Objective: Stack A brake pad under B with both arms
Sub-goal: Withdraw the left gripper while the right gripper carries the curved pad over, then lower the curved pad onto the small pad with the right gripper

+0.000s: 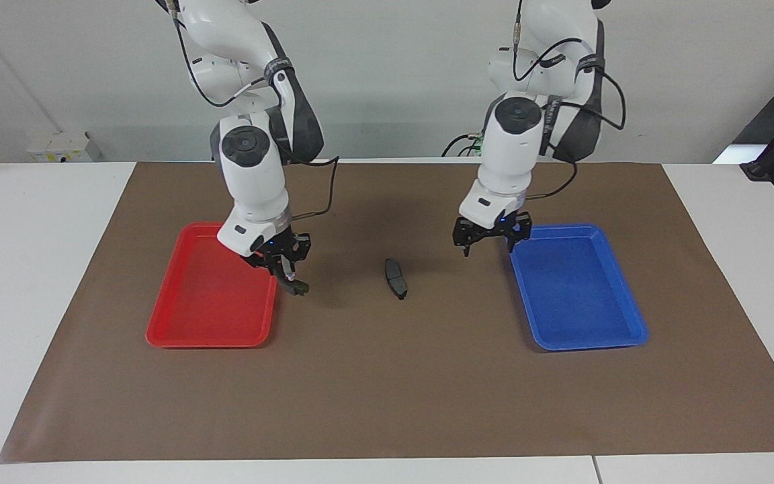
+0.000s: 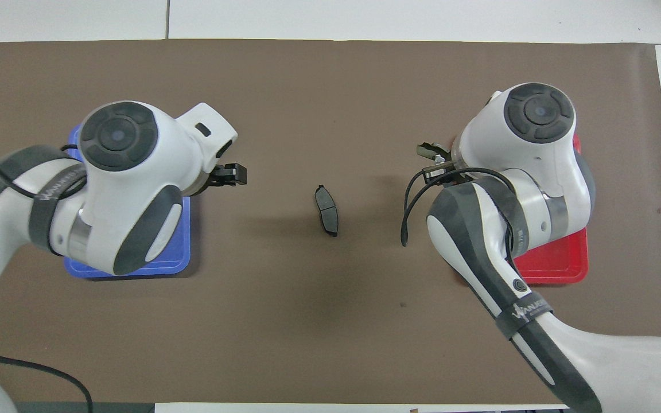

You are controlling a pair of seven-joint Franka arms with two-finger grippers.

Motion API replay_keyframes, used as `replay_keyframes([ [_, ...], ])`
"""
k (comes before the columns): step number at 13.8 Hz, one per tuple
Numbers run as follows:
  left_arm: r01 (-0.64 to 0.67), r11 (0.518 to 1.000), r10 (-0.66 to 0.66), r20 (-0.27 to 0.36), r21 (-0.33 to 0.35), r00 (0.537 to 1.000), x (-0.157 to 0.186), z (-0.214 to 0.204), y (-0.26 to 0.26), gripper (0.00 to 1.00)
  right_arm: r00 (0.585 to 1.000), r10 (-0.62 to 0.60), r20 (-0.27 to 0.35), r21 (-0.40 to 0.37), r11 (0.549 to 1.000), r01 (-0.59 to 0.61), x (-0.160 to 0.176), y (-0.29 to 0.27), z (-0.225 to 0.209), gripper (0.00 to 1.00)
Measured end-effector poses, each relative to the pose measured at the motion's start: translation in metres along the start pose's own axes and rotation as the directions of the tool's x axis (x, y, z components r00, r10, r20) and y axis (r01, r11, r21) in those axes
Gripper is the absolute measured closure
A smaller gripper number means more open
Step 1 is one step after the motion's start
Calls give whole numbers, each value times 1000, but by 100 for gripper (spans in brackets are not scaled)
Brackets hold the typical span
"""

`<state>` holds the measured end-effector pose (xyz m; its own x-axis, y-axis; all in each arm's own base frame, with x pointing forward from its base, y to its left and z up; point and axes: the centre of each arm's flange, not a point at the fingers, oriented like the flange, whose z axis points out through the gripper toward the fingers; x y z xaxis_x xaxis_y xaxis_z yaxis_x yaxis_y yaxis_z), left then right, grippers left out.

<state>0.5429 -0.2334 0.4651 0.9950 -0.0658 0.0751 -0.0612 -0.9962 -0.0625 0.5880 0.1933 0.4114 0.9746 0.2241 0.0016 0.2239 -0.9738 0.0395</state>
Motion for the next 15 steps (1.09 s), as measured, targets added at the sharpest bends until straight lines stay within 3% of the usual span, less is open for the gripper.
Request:
replay_keyframes([
  [3,-54,999,54,12,1,998,5,-32,-83,0,1000,-12,-18,35,999,12,20,-54,1,57],
  [6,-115,991,117,30,-64,993,-2,-69,-148,0,999,-48,4,37,998,48,36,-110,32,57],
  [12,-149,985,155,62,-81,986,-9,-155,-224,0,992,-124,-5,56,991,125,38,-169,68,57],
  [15,-158,983,167,92,-94,982,-13,-157,-230,0,991,-132,-9,59,990,132,32,-188,69,57],
])
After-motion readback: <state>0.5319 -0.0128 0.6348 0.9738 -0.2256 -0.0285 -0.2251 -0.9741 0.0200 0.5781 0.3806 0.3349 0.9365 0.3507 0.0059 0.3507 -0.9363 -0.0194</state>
